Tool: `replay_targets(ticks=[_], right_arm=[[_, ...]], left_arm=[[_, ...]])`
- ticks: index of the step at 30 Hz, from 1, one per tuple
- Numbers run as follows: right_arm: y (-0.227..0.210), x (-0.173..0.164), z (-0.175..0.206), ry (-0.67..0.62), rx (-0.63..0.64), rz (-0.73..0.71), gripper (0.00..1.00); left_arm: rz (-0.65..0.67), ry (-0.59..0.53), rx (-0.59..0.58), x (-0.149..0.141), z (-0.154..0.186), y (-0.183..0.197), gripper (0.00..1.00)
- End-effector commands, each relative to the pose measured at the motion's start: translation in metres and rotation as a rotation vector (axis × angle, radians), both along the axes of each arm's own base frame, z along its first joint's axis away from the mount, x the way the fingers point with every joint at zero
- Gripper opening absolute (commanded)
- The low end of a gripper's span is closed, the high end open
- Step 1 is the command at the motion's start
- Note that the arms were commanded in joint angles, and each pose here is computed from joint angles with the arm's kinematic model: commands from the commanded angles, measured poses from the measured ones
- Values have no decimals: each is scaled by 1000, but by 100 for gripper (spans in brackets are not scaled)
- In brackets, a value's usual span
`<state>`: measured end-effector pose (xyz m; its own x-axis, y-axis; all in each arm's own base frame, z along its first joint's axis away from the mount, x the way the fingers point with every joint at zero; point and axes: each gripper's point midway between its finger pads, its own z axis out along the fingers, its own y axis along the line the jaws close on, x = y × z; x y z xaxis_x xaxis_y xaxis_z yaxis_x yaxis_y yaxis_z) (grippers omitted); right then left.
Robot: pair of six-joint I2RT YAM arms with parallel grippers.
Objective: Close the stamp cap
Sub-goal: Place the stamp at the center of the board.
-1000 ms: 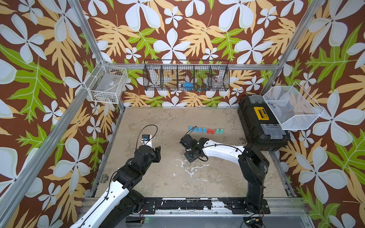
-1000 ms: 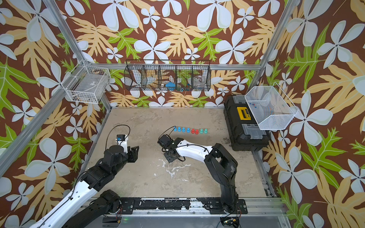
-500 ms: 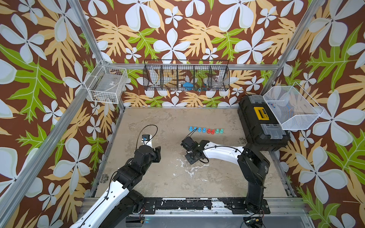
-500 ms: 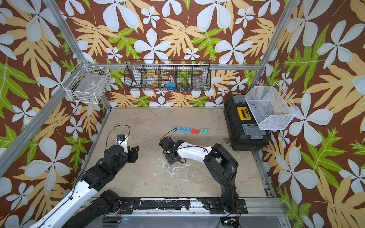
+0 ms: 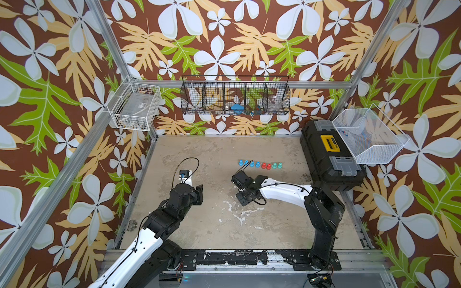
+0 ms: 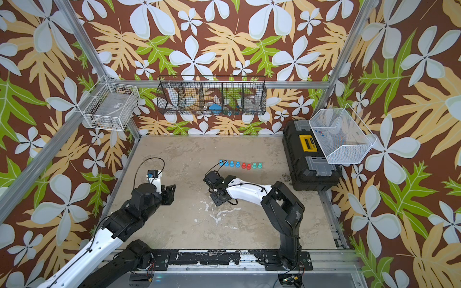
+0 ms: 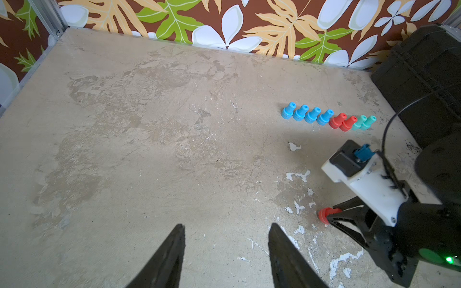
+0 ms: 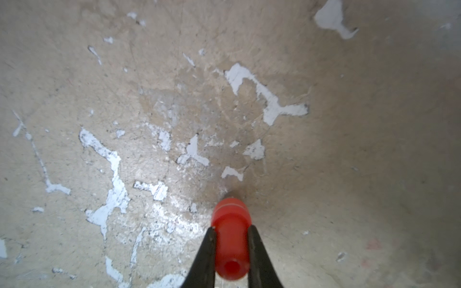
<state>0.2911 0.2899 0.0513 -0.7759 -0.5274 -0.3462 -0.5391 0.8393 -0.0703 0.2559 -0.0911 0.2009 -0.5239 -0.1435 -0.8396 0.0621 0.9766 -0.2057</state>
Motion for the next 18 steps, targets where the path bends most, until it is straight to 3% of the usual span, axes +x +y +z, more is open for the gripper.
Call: replay_targets(ticks=[1,7,18], right_arm=[[-8,10,16,-26,2,-11,18],[-40,39,42,-73,15,-78,18],[-145,86,67,-142,61,-340,18]], left_arm=[[5,-6,2,1,0,1,56],[5,-9,1,1,1,1,56],[3,-13,-1,0,3,1,56]])
